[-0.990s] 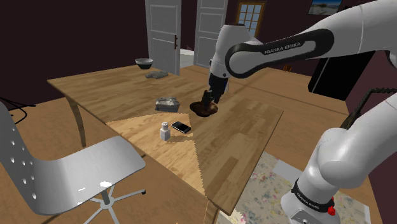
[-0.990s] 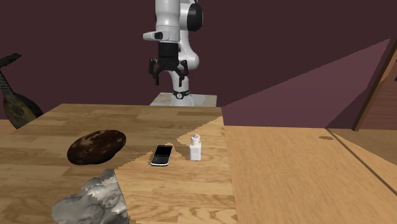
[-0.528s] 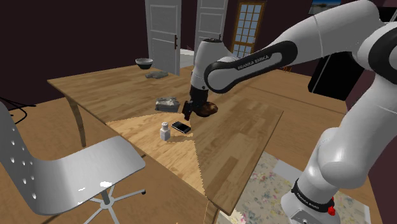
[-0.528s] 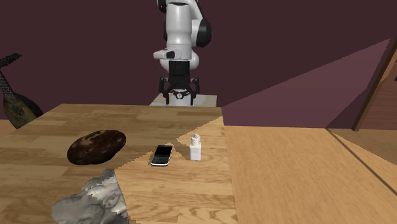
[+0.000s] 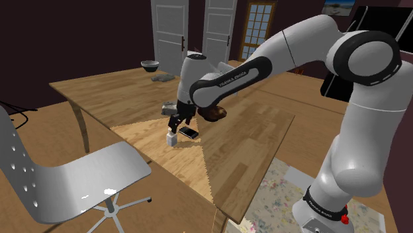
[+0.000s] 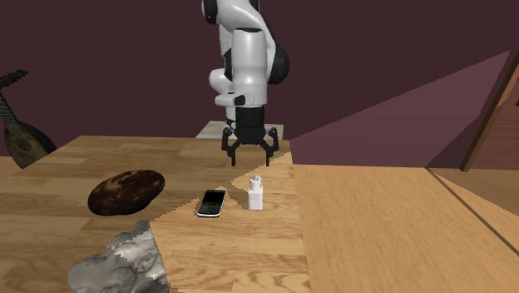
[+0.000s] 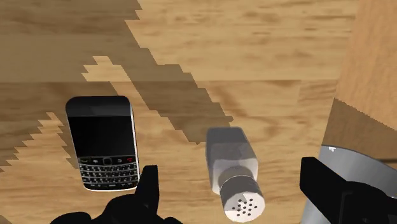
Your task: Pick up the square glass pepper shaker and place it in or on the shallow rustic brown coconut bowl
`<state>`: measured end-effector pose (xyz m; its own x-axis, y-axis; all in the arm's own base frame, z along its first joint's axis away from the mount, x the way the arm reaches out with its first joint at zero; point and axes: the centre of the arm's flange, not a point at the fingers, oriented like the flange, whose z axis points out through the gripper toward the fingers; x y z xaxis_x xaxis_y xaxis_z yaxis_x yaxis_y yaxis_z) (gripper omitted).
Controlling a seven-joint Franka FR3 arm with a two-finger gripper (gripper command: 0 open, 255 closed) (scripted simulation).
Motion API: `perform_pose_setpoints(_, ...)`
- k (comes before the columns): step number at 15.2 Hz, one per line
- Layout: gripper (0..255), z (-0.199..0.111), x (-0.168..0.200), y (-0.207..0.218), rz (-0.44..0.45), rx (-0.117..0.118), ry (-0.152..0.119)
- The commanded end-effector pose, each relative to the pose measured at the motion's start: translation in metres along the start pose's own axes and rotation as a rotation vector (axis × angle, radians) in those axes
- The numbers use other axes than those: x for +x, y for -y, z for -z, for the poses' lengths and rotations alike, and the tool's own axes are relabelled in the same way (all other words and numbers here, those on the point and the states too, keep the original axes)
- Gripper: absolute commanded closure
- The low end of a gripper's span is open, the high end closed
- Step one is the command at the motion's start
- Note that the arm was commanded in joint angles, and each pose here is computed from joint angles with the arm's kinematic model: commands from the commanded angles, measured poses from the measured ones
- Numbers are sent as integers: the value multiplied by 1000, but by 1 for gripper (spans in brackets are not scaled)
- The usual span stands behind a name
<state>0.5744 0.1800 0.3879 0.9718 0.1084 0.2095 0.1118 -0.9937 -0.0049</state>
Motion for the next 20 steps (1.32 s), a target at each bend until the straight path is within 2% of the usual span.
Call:
perform_pose_setpoints(1, 0, -20, 15, 13, 2, 7, -8)
perform_pose_setpoints(9, 0, -62, 16, 14, 2, 8, -8)
perform_pose_setpoints(17, 0, -62, 16, 14, 2, 8, -8)
perform_pose_setpoints(18, 255, -62, 16, 14, 2, 8, -8)
perform_pose_setpoints(20, 255, -62, 16, 14, 2, 8, -8)
